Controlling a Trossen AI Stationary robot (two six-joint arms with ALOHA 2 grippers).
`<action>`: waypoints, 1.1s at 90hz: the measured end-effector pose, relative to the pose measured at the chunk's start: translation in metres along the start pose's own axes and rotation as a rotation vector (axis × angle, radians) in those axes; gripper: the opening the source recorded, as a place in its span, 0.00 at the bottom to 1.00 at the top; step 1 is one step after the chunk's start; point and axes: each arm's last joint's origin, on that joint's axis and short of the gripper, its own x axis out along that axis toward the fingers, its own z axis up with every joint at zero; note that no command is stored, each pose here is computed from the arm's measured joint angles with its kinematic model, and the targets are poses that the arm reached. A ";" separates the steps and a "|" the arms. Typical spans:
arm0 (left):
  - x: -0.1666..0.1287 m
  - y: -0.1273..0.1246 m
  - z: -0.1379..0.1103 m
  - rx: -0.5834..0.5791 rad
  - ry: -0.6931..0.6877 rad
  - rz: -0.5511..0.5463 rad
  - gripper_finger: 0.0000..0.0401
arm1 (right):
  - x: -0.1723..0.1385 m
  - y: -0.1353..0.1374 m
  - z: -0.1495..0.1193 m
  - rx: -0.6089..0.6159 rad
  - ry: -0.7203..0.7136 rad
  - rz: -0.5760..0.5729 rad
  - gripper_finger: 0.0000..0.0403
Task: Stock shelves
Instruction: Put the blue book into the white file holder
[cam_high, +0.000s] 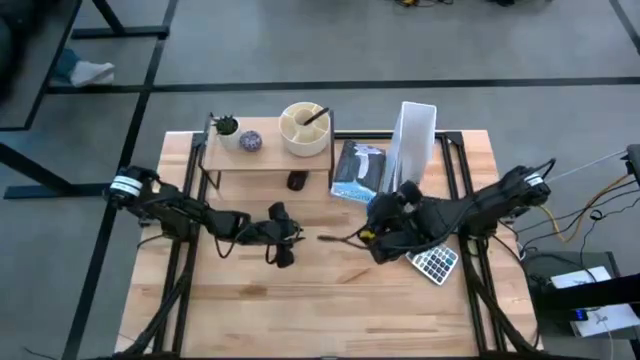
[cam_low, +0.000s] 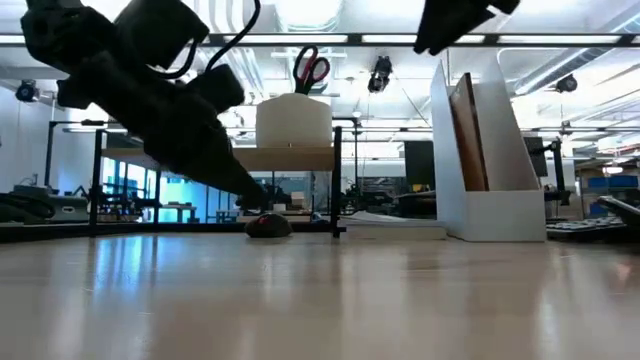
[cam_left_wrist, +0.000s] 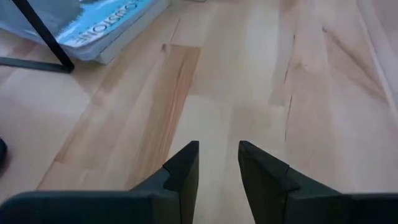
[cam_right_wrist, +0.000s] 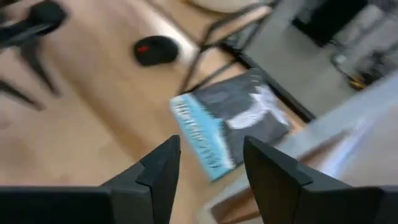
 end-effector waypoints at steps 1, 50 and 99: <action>0.000 0.000 0.000 0.001 -0.001 0.000 0.24 | 0.001 0.002 0.000 -0.006 0.000 0.004 0.36; 0.000 0.000 -0.003 0.020 0.027 0.004 0.24 | 0.115 0.024 -0.007 -0.166 0.277 -0.112 0.02; -0.001 0.000 -0.010 0.017 0.070 0.010 0.24 | 0.177 -0.009 0.011 -0.367 0.343 0.007 0.00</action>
